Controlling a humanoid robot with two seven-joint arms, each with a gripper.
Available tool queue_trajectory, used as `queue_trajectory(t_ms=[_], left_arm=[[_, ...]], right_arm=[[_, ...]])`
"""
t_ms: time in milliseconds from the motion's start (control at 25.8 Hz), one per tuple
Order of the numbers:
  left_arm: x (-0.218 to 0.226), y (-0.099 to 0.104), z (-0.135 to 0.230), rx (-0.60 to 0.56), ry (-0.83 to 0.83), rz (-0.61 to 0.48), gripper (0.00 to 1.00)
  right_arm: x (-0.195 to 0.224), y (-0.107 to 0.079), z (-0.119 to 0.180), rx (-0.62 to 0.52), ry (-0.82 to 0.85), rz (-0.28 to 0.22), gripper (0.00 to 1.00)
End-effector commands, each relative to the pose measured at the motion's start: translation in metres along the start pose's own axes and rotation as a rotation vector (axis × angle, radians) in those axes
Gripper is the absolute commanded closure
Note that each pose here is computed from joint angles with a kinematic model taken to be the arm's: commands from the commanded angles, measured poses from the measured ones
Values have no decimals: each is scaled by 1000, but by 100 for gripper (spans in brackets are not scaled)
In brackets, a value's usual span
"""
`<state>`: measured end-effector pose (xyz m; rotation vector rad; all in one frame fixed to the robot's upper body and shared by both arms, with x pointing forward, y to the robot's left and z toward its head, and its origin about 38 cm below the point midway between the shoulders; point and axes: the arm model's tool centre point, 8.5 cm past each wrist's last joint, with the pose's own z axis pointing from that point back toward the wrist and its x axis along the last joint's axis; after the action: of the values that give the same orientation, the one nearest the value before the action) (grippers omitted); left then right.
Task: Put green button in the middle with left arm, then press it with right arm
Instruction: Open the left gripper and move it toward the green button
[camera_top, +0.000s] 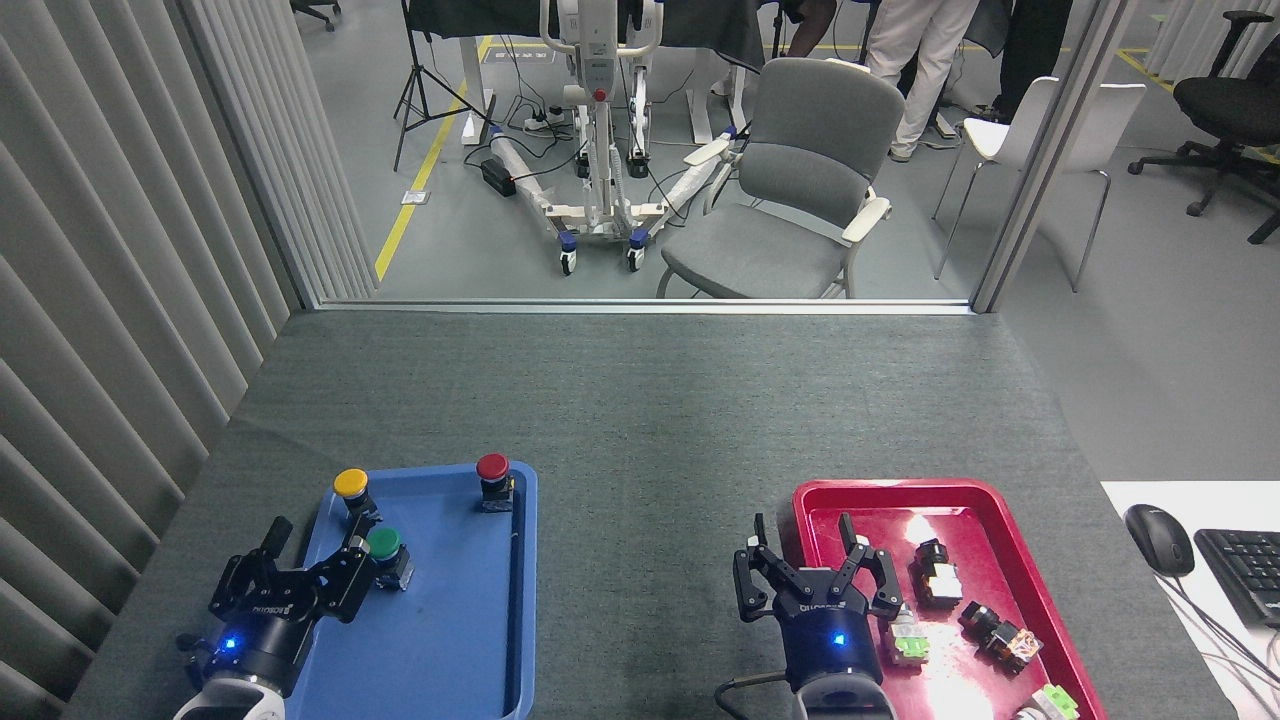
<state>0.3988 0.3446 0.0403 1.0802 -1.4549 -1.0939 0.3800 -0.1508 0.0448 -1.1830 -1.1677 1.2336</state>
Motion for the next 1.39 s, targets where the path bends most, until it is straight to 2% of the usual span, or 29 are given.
queue_trajectory(t_ms=[0, 232, 814, 891, 1356], left_arm=[[-2, -3, 2, -18, 0, -8, 0], [-2, -4, 4, -40, -77, 3, 0], [-1, -2, 3, -35, -87, 2, 0], [-1, -2, 3, -35, -89, 2, 0], [0, -3, 4, -40, -91, -1, 0]], right_arm=[[1, 0, 0, -1, -1, 3, 12], [-1, -2, 0, -16, -1, 44, 12], [0, -2, 1, -37, 1, 52, 11], [0, 7, 8, -18, 0, 52, 11], [1, 13, 11, -12, 32, 56, 10]])
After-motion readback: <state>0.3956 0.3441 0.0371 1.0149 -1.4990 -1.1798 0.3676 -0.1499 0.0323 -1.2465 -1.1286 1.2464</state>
